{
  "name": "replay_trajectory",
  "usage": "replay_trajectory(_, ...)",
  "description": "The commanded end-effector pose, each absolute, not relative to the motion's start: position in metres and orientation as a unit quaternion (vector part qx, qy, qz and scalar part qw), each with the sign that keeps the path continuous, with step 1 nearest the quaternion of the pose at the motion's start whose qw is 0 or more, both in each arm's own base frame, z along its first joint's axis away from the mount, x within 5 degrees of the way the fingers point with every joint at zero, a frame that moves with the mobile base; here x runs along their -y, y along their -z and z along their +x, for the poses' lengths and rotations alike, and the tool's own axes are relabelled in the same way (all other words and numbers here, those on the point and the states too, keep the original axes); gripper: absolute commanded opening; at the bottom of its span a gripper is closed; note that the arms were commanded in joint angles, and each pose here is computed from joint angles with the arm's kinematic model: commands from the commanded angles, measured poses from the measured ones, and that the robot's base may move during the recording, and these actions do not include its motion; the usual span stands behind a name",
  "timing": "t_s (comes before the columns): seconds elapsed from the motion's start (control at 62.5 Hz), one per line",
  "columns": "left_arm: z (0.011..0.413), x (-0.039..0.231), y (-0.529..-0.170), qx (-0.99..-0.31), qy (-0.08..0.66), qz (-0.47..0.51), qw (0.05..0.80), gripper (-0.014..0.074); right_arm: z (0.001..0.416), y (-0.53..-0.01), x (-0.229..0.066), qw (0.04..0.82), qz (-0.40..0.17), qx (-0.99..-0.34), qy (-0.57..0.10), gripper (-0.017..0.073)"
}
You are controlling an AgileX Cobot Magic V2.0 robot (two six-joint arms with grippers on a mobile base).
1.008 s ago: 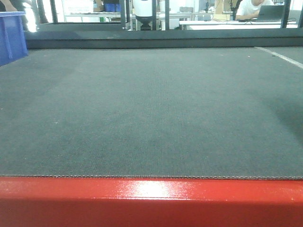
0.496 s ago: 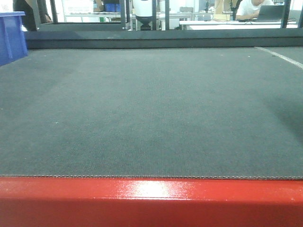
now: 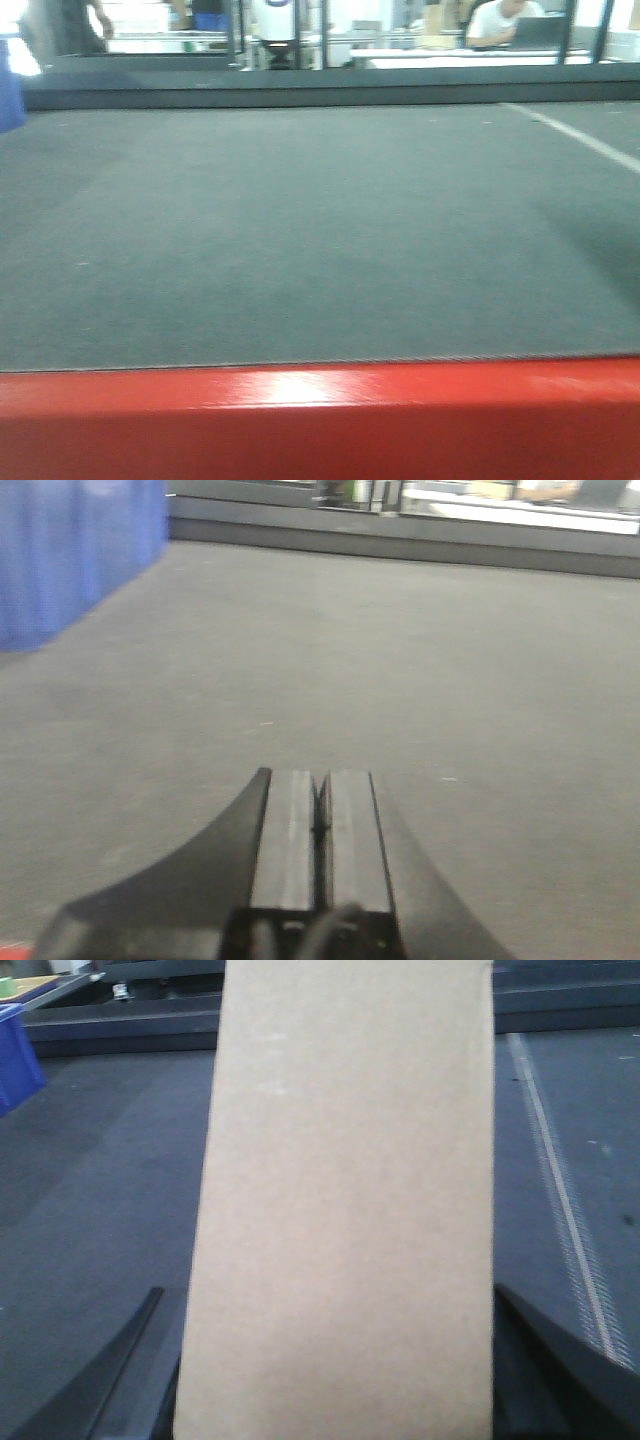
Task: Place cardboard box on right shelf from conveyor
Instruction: 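Drive the base to the steel shelf holding the box in the right gripper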
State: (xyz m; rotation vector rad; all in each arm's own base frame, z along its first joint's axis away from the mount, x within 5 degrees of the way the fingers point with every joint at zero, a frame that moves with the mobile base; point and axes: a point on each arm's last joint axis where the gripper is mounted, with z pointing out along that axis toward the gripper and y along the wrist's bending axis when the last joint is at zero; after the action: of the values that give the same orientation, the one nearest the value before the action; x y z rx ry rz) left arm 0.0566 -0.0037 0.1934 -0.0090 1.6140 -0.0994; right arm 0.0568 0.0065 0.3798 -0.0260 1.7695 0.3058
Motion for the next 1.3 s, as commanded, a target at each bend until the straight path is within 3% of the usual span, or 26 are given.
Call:
replay_trajectory(0.0,0.0556,0.0031,-0.2027,-0.687,0.049,-0.009,0.725,-0.0119,0.0565,-0.3963,-0.0068,0.665,-0.022,-0.734,-0.135,0.0195)
replay_trajectory(1.28,0.0556,0.0031,-0.2027,-0.687,0.049,-0.009,0.725,-0.0119,0.0565,-0.3963,-0.0068,0.665,-0.022,-0.734,-0.135,0.0195)
